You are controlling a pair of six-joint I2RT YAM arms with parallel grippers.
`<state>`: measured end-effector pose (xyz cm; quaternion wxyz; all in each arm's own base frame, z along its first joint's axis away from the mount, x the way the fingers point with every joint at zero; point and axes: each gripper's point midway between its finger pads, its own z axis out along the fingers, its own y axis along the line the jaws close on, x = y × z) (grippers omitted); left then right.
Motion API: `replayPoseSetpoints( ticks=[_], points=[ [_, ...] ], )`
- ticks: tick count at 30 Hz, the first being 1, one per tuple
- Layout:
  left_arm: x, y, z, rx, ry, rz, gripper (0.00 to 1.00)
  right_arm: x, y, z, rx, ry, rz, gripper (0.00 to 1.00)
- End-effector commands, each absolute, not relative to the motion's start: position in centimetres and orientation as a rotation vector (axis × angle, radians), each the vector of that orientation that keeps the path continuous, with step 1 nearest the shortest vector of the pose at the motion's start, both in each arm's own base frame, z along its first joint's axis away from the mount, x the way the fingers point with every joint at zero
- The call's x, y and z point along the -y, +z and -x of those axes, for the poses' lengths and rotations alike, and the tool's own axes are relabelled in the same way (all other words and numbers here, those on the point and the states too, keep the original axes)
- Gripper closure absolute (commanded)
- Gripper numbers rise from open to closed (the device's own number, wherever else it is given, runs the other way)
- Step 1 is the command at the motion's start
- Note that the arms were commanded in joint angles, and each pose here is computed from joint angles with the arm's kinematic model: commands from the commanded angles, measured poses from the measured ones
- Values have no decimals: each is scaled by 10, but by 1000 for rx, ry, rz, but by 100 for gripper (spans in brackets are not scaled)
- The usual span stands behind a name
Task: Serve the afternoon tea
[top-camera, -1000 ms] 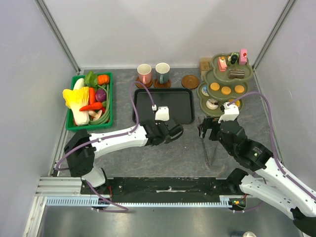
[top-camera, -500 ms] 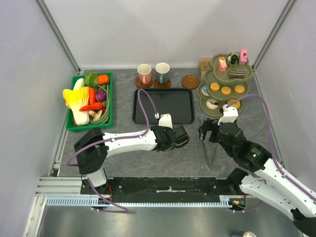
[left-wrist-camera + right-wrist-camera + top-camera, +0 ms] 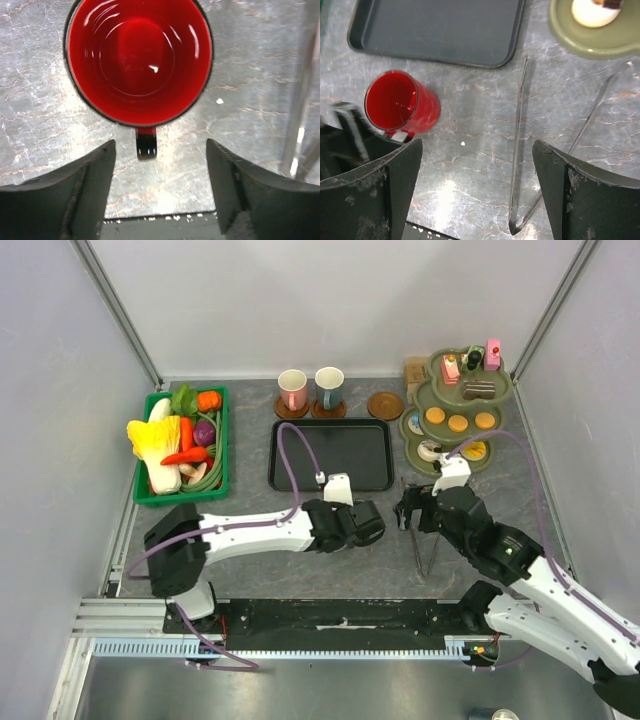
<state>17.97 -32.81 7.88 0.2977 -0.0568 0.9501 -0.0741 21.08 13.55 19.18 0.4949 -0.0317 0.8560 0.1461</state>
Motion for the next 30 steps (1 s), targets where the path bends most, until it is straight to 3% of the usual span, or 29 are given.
replayPoseSetpoints(
  ticks=[1,4,6,14,21,30],
  points=[
    [315,142,-179,-2389,-328,172,18,-169,186,-208,-2133,440,218,2],
    [284,161,-175,-2341,-346,222,14,-194,181,-208,-2131,490,258,2],
    [255,170,-173,-2310,-319,277,5,-208,179,-207,-2134,515,278,2],
    [167,153,-167,-2298,-183,492,3,-261,157,-176,-2177,533,243,2],
    [155,143,-160,-2299,-228,539,2,-300,131,-168,-2197,431,176,3],
    [144,135,-154,-2294,-250,574,1,-300,96,-184,-2212,231,65,33]
  ],
)
